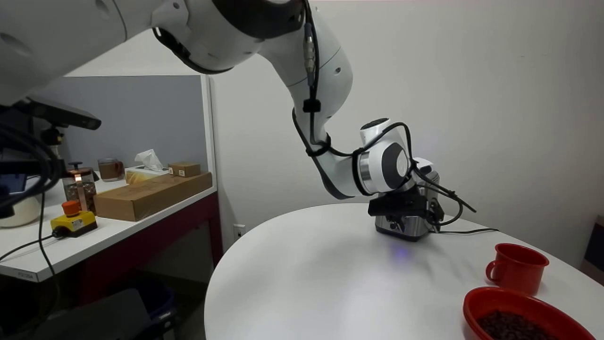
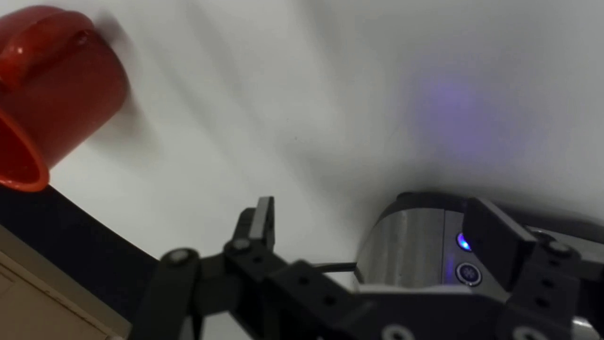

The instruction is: Turn off the toaster

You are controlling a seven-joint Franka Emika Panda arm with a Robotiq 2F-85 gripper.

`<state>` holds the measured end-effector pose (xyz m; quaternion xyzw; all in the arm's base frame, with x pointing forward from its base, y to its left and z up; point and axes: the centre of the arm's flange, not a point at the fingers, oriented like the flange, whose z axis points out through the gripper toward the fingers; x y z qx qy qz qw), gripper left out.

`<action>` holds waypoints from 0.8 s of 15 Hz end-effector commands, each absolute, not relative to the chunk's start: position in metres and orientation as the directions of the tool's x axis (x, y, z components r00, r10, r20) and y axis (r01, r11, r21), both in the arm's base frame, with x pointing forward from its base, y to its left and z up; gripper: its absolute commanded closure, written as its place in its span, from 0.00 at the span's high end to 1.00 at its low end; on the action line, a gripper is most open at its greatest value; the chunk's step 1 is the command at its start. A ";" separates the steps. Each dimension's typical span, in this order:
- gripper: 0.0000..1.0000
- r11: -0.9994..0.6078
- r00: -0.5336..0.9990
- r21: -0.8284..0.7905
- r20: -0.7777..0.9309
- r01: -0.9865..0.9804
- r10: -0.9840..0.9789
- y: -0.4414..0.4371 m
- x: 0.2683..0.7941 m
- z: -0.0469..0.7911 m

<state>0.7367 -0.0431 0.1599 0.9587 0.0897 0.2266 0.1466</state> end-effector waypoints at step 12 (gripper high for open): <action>1.00 -0.939 0.852 0.333 0.462 0.089 0.245 -0.034 0.760 0.140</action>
